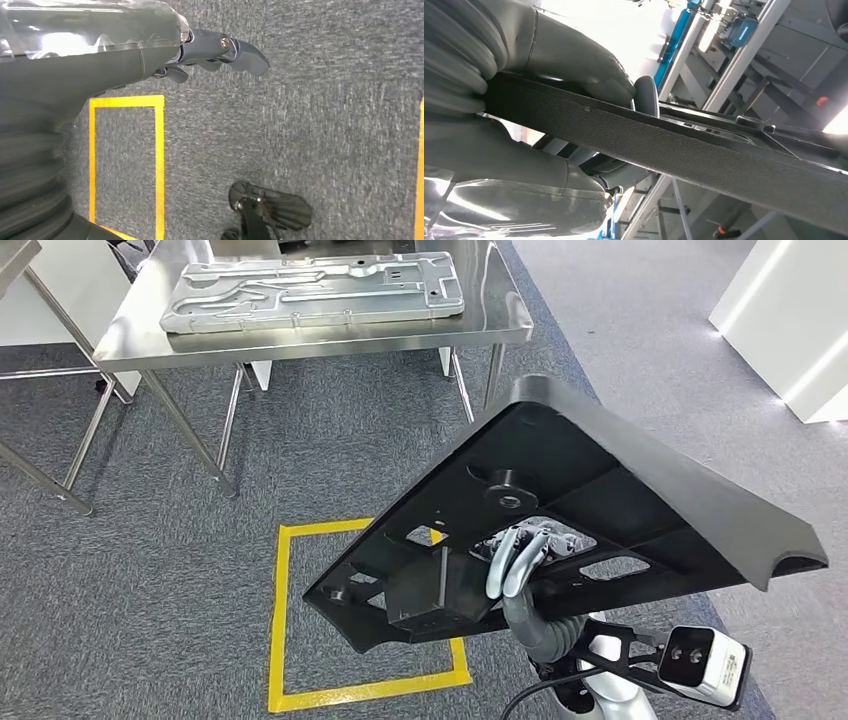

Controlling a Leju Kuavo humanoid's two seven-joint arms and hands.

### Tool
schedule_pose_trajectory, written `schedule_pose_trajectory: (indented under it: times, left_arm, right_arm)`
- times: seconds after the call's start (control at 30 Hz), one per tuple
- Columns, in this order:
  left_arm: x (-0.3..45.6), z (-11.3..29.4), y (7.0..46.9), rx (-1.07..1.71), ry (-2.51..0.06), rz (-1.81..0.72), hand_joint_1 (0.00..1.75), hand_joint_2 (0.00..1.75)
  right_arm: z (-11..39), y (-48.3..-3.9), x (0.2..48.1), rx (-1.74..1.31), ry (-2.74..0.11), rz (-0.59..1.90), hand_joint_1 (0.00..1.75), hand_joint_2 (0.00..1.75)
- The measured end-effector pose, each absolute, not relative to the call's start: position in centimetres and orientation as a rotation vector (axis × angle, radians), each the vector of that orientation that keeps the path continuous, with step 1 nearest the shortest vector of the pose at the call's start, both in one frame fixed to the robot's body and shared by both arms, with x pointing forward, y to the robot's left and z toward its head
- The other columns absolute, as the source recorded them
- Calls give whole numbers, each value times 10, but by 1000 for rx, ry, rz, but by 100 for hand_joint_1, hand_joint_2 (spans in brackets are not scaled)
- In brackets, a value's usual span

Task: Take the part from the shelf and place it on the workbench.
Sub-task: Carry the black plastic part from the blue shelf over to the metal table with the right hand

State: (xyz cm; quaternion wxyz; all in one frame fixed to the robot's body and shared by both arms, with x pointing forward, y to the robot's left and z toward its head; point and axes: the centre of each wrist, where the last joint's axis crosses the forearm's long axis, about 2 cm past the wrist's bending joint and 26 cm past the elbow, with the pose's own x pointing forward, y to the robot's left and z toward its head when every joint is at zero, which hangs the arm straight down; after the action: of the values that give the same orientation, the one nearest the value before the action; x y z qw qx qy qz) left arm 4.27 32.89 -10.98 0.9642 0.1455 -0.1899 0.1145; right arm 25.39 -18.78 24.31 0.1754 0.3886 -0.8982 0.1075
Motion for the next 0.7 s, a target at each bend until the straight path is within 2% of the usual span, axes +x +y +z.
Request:
schedule_pose_trajectory:
  times: [0.7]
  left_arm:
    - [44,-110,329,295,-396,230,0,175]
  right_arm:
    - [239,-188,256,1066,-2547,322,173,175]
